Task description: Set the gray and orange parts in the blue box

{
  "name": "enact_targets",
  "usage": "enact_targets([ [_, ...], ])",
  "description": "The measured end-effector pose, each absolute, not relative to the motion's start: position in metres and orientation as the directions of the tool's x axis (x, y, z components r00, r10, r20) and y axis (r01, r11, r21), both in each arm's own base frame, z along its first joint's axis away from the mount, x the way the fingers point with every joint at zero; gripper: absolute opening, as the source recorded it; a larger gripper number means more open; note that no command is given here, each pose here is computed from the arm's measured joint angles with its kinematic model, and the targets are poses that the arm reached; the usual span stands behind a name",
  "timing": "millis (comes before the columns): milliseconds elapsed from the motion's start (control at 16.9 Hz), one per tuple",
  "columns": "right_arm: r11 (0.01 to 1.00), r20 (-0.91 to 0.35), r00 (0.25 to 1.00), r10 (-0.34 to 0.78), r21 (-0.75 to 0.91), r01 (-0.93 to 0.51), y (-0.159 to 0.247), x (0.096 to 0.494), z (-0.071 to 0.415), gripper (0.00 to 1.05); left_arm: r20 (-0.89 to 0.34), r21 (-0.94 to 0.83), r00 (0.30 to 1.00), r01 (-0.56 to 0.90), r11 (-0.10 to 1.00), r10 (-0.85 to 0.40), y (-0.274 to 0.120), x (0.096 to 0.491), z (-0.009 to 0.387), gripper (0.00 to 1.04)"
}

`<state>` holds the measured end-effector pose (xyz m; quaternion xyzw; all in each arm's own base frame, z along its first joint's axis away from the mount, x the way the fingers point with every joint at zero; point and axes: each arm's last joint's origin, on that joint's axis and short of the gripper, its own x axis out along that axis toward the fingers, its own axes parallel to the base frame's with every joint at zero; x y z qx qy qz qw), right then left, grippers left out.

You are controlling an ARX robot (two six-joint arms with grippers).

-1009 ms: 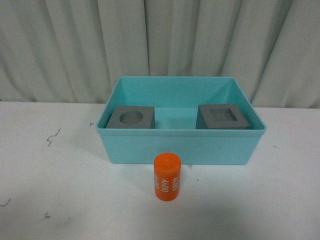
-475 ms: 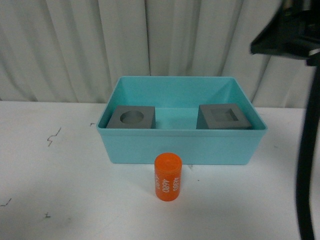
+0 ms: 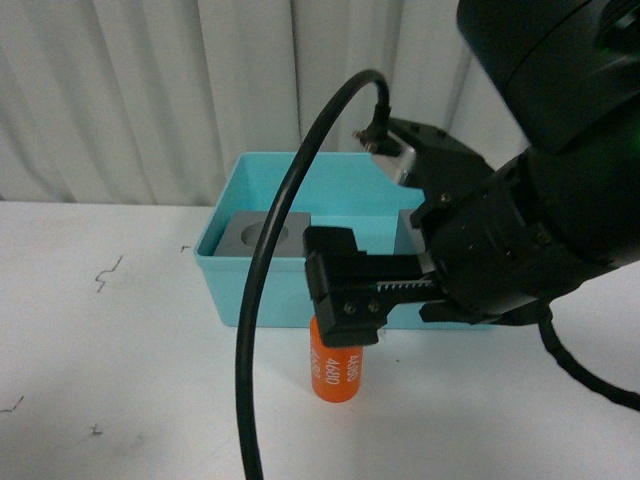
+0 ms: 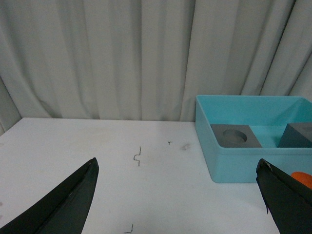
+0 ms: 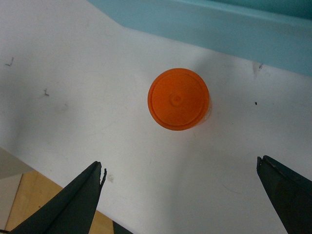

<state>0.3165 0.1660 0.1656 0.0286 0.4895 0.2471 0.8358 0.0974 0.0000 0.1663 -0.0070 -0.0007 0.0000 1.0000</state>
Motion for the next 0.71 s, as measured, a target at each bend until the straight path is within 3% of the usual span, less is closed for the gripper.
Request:
enact_targets([
  [712, 0.868, -0.848, 0.335, 0.410, 0.250, -0.429, 0.187, 0.354, 0.125, 0.98, 0.001, -0.014, 1.000, 0.000, 1.000, 0.000, 0.000, 0.097, 0.166, 0.98],
])
